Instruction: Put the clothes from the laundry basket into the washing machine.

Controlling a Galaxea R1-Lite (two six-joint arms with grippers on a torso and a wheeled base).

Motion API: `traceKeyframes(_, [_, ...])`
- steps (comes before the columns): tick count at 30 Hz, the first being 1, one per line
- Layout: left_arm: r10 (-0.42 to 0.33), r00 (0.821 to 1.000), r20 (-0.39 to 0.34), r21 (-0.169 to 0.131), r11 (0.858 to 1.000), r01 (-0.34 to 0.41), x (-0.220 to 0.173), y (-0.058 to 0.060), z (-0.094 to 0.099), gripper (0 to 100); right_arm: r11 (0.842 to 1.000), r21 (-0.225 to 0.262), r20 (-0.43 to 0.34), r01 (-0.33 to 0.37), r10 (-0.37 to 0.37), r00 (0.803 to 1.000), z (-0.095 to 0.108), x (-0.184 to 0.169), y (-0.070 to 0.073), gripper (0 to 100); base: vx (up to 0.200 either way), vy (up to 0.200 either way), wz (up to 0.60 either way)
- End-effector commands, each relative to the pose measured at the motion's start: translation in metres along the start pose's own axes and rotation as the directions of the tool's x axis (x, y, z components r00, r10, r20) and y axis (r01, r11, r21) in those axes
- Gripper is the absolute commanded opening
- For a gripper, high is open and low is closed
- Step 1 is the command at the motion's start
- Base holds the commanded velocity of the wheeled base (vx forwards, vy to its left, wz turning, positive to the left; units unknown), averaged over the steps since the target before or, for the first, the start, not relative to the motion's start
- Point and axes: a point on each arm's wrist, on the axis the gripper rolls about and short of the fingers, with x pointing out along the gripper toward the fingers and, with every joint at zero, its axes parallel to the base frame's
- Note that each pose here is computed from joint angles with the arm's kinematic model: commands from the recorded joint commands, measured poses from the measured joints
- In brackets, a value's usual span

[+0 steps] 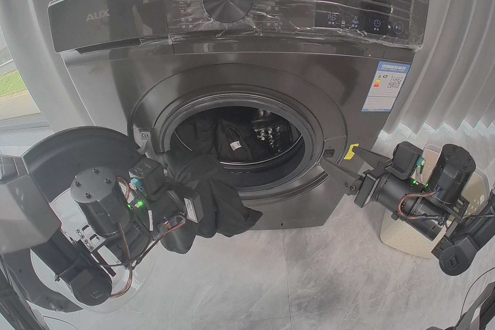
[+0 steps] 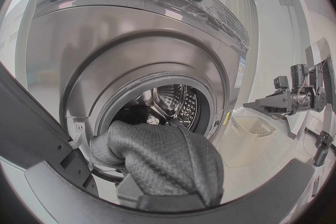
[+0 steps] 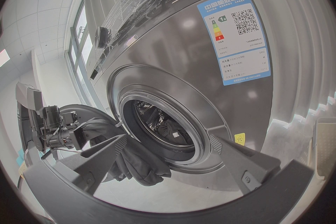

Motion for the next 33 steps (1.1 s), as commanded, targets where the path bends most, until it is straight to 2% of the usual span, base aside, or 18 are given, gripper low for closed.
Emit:
traceKeyframes(1, [-0.002,1.000,-0.003,0.001,1.000,0.002,0.000,-0.001,-0.001,0,1.000,0.000,-0.001,-0.003,0.003,1.000,0.000,0.000,0.000,100,0.000,0.000,0.00])
traceKeyframes(12, [-0.013,1.000,-0.009,-0.002,1.000,0.013,-0.001,-0.003,-0.002,0,1.000,-0.002,-0.051,-0.020,0.020,0.999,-0.010,-0.007,0.005,100,0.000,0.000,0.00])
traceKeyframes(23, [-0.018,1.000,-0.024,0.010,1.000,0.018,-0.001,-0.005,-0.006,0,1.000,-0.002,-0.057,-0.030,0.030,0.998,-0.012,-0.008,0.008,100,0.000,0.000,0.00])
traceKeyframes(29, [-0.019,0.999,-0.026,0.012,1.000,0.020,-0.002,-0.005,-0.006,0,1.000,-0.002,-0.059,-0.031,0.031,0.998,-0.012,-0.008,0.008,100,0.200,0.000,0.00])
traceKeyframes(31, [-0.021,0.999,-0.027,0.012,1.000,0.021,-0.002,-0.006,-0.007,0,0.999,-0.002,-0.059,-0.033,0.032,0.998,-0.012,-0.008,0.009,100,0.000,0.000,0.00])
traceKeyframes(33, [-0.039,0.999,-0.027,-0.004,0.999,0.039,-0.002,-0.011,-0.007,0,0.999,-0.002,-0.058,-0.034,0.034,0.998,-0.012,-0.008,0.009,100,0.000,0.000,0.00])
